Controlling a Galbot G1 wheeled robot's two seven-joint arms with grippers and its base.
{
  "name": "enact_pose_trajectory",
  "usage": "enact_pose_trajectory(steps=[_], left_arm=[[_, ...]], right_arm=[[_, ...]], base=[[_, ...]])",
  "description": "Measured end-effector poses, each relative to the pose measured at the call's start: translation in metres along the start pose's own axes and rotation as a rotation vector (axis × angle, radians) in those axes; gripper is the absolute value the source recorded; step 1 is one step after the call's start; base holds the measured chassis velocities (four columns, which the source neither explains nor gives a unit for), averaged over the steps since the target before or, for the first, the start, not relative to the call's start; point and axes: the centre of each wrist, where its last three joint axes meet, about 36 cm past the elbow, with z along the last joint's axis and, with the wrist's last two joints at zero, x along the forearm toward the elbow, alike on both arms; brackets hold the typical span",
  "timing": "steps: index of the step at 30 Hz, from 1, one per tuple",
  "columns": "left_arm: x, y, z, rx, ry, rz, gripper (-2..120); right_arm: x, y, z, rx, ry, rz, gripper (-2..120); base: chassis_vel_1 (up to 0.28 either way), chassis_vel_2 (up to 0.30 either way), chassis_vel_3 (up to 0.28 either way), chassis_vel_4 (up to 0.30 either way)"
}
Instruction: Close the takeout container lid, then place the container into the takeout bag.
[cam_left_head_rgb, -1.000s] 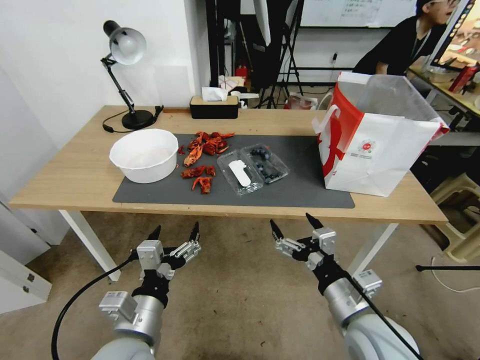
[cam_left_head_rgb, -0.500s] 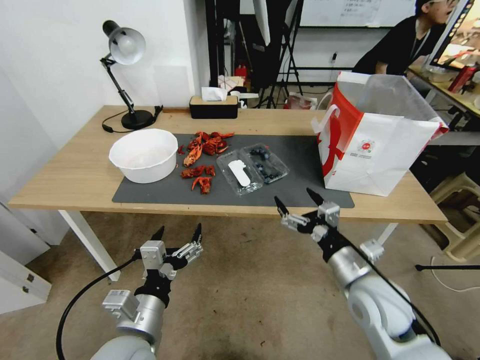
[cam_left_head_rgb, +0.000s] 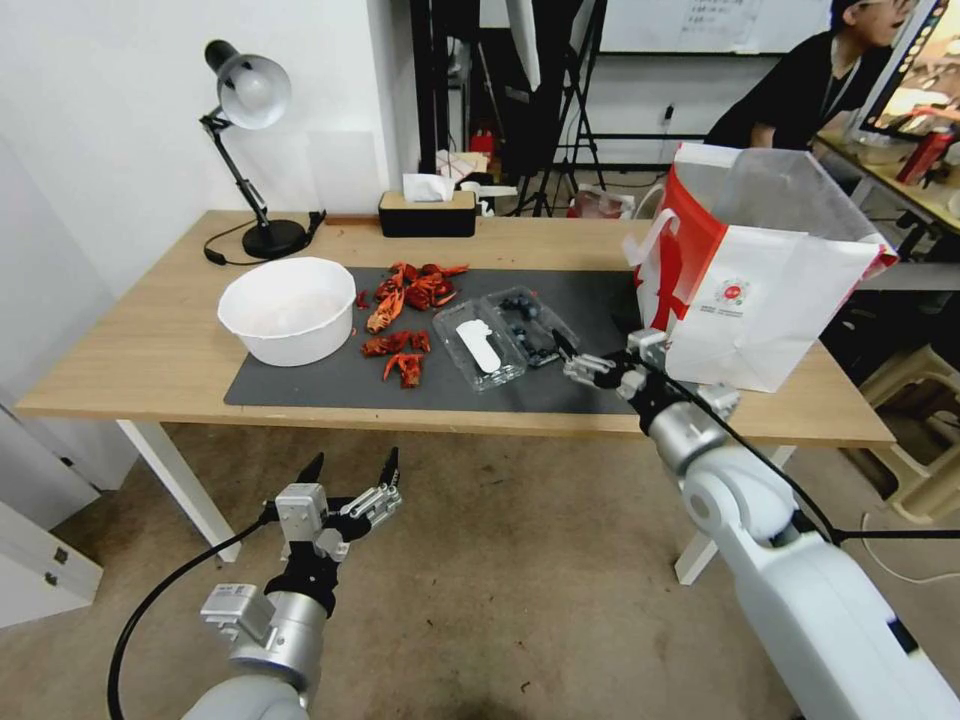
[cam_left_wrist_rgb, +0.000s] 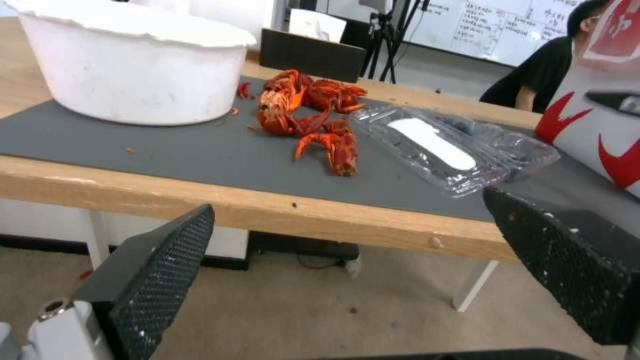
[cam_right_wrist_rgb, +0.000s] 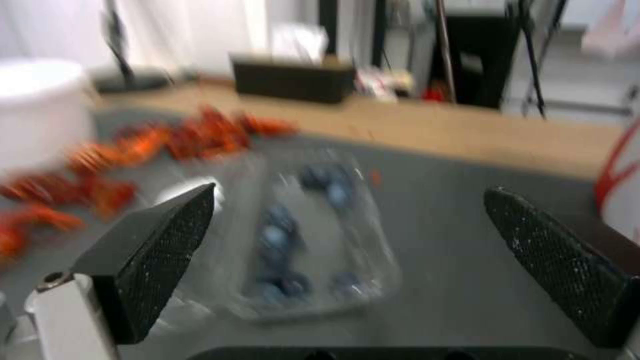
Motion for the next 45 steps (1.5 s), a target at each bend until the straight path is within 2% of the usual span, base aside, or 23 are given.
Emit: enact_pose_trajectory(steps=[2, 12, 17, 29, 36, 45], left_arm=[[0.000, 0.001, 0.002, 0.000, 0.003, -0.002, 100], [0.001, 0.002, 0.005, 0.003, 0.001, -0.012, 100], [0.000, 0.003, 0.007, 0.004, 0.003, -0.013, 100], [0.000, 0.004, 0.007, -0.003, 0.003, -0.012, 100], [0.001, 0.005, 0.007, -0.005, 0.003, -0.012, 100], [0.000, 0.006, 0.008, -0.006, 0.004, -0.010, 100]], right_arm=[[-0.013, -0.001, -0.014, 0.032, 0.077, 0.027, 100], [-0.052, -0.007, -0.050, 0.111, 0.227, 0.085, 100], [-0.066, -0.008, -0.061, 0.137, 0.281, 0.075, 100], [-0.095, -0.017, -0.069, 0.171, 0.364, 0.023, 100], [-0.110, -0.019, -0.077, 0.219, 0.385, 0.012, 100], [-0.118, -0.020, -0.091, 0.229, 0.405, 0.001, 100]], base=[[0.000, 0.000, 0.000, 0.000], [0.000, 0.000, 0.000, 0.000], [0.000, 0.000, 0.000, 0.000], [0.000, 0.000, 0.000, 0.000], [0.000, 0.000, 0.000, 0.000], [0.000, 0.000, 0.000, 0.000]])
